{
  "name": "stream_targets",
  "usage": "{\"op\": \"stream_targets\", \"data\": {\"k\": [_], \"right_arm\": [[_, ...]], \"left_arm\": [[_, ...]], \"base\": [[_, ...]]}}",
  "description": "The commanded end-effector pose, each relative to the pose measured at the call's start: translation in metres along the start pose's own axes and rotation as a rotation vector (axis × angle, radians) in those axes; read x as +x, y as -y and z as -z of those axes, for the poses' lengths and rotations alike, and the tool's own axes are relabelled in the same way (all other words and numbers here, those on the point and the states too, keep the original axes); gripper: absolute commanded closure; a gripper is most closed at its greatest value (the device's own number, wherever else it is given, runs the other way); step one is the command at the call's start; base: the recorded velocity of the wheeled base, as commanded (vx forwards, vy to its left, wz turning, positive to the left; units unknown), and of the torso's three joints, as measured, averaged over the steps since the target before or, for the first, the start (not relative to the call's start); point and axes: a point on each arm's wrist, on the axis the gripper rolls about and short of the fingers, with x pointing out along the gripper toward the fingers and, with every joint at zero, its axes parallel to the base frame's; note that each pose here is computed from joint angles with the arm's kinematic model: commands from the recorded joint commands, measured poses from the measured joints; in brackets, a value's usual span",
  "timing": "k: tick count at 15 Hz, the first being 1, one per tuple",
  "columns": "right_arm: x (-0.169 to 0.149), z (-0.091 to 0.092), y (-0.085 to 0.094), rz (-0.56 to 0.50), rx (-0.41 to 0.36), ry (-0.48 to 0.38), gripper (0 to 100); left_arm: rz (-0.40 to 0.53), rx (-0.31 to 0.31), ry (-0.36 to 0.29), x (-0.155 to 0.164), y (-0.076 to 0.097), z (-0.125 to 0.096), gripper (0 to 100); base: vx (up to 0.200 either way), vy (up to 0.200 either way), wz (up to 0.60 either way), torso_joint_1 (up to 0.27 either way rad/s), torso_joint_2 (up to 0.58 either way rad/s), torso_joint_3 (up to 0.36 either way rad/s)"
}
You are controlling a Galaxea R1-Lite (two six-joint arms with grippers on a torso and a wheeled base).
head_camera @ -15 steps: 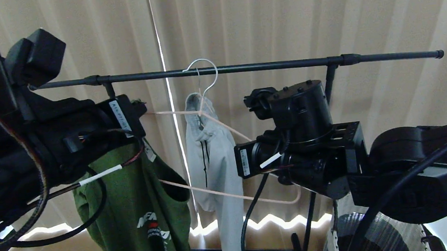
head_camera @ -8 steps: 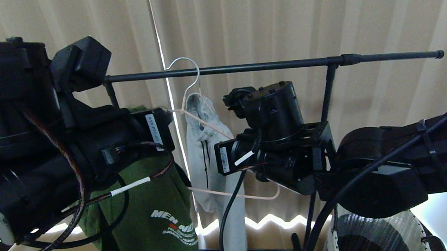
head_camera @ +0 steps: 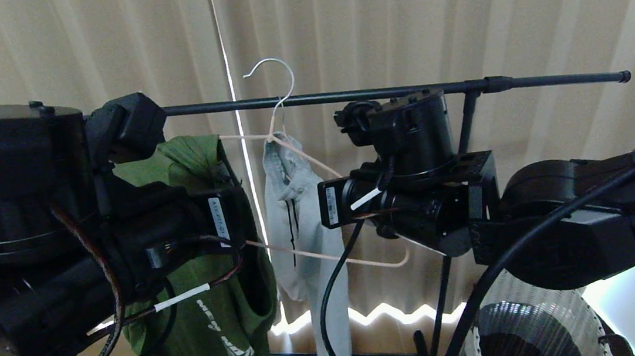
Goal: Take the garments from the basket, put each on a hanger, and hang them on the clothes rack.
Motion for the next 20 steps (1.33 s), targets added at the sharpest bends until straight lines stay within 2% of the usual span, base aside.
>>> {"op": "stream_targets", "data": {"k": [1, 6, 9, 10, 12, 14, 17, 20], "right_arm": [[-0.010, -0.013, 0.005, 0.001, 0.021, 0.039, 100], [-0.018, -0.018, 0.007, -0.002, 0.024, 0.052, 100], [-0.018, -0.018, 0.006, -0.001, 0.024, 0.054, 100], [-0.018, -0.018, 0.006, -0.001, 0.023, 0.054, 100], [-0.018, -0.019, 0.007, 0.002, 0.025, 0.056, 100], [-0.024, -0.023, 0.008, 0.001, 0.029, 0.066, 100], [-0.030, -0.024, 0.024, 0.037, 0.019, 0.068, 100], [-0.040, -0.016, 0.042, 0.079, -0.009, 0.039, 100]], "left_arm": [[-0.006, 0.007, -0.013, -0.001, -0.002, 0.005, 100], [0.009, -0.010, 0.034, -0.004, -0.004, 0.011, 100], [0.011, -0.008, 0.038, -0.009, -0.007, 0.016, 100], [0.013, -0.008, 0.042, -0.011, -0.007, 0.017, 0], [0.026, 0.010, 0.061, -0.020, -0.009, 0.015, 0], [0.078, 0.024, 0.086, -0.035, -0.011, 0.016, 0], [0.122, 0.062, 0.113, -0.056, -0.019, 0.019, 0], [0.127, 0.089, 0.174, -0.074, -0.025, 0.013, 0]], "base": [[0.000, 0.000, 0.00, 0.000, 0.00, 0.000], [0.000, 0.000, 0.00, 0.000, 0.00, 0.000], [0.000, 0.000, 0.00, 0.000, 0.00, 0.000], [0.000, 0.000, 0.00, 0.000, 0.00, 0.000], [0.000, 0.000, 0.00, 0.000, 0.00, 0.000], [0.000, 0.000, 0.00, 0.000, 0.00, 0.000], [0.000, 0.000, 0.00, 0.000, 0.00, 0.000], [0.000, 0.000, 0.00, 0.000, 0.00, 0.000]]}}
